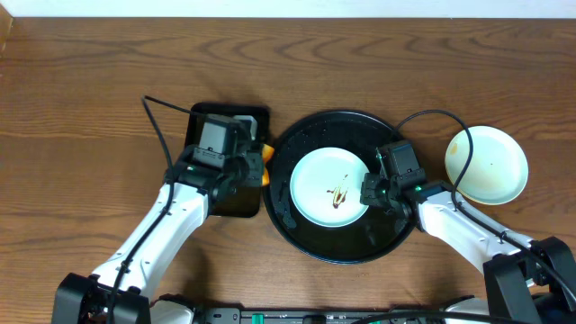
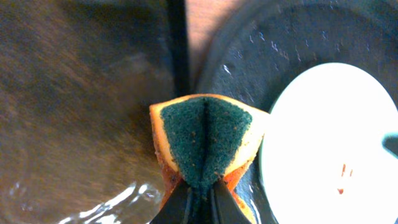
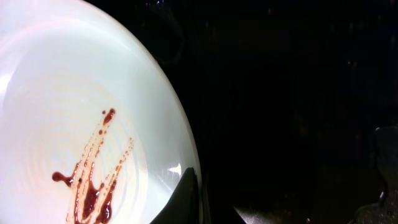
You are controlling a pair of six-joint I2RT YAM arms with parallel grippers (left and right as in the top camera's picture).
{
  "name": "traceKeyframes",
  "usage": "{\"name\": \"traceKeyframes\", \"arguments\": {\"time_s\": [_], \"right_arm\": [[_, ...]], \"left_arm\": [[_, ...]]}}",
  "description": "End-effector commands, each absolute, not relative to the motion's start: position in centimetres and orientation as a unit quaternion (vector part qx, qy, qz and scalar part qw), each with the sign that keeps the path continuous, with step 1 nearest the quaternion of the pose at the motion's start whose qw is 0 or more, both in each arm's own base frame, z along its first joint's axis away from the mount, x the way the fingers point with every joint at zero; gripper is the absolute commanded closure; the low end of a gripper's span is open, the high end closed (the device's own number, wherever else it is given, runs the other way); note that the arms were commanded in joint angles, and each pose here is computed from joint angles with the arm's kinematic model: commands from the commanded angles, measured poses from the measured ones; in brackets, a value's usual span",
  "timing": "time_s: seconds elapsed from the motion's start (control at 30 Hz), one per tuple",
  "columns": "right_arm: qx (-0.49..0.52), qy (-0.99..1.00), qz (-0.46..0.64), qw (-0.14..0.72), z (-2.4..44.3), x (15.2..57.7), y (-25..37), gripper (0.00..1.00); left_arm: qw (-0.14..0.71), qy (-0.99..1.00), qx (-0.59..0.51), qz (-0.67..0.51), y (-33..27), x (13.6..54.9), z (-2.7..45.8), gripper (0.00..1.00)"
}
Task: Clean dirty plates on tray and stack at the side
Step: 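Lift the sponge with the left gripper and carry it over the plate, then scrub the sauce on the pale blue plate with the sponge, right holding rim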
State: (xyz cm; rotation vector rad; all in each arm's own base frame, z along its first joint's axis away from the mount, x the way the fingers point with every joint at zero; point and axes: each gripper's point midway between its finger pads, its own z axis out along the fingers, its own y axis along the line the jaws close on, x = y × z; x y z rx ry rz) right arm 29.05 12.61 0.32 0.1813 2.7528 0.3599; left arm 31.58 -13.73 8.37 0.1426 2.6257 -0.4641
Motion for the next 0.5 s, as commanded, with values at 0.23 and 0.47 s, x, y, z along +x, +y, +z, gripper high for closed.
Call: {"name": "traceKeyframes", "arguments": {"time_s": [0.23,0.47], "right_arm": [[0.072,0.981,0.104,0.150,-0.9,27.6,11.6,0.99],[0.072,0.981,0.104,0.150,-0.9,27.6,11.6,0.99]], "left_arm": [[0.271,0.936,0.079,-0.208,-16.6,34.3,16.7,0.93],[0.221,0.930,0.113,-0.271,-21.6,33.0,14.9,0.93]]}}
